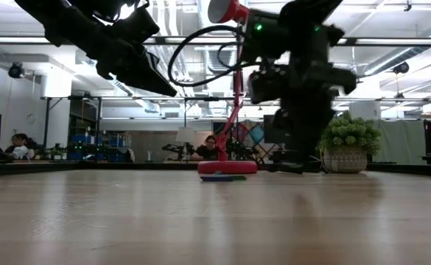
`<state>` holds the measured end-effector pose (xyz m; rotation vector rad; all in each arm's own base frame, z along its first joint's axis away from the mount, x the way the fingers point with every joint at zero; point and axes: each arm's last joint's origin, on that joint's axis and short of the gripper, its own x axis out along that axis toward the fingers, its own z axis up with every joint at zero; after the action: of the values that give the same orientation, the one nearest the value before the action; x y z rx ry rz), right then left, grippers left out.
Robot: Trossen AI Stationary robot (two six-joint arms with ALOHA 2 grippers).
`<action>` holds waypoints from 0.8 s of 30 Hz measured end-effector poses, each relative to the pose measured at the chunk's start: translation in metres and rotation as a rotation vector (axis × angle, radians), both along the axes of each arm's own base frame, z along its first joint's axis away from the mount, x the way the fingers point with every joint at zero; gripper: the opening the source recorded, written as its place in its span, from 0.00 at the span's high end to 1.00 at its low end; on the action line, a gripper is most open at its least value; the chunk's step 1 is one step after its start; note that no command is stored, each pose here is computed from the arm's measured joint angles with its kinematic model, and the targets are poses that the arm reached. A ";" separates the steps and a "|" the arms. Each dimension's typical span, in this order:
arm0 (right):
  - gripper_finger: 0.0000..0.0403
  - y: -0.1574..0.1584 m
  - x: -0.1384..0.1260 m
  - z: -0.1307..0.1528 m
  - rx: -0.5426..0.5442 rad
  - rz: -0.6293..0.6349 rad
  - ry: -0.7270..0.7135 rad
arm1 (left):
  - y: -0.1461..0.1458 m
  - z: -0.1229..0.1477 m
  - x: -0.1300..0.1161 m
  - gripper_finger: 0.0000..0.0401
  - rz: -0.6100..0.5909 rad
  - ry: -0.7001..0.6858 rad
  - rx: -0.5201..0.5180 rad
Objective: Pick and place office supplies into organizer
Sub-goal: Put the bottom blue binder clip into the black desk organizer
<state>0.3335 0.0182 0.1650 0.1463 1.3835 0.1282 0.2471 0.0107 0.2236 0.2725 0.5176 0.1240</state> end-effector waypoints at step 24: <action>0.89 0.058 -0.103 0.045 -0.021 -0.320 0.316 | 0.000 -0.001 0.000 0.94 -0.002 0.005 -0.003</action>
<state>0.2309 0.0757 0.2096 0.3804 1.6552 -0.1842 0.2467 0.0106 0.2227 0.2701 0.5225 0.1204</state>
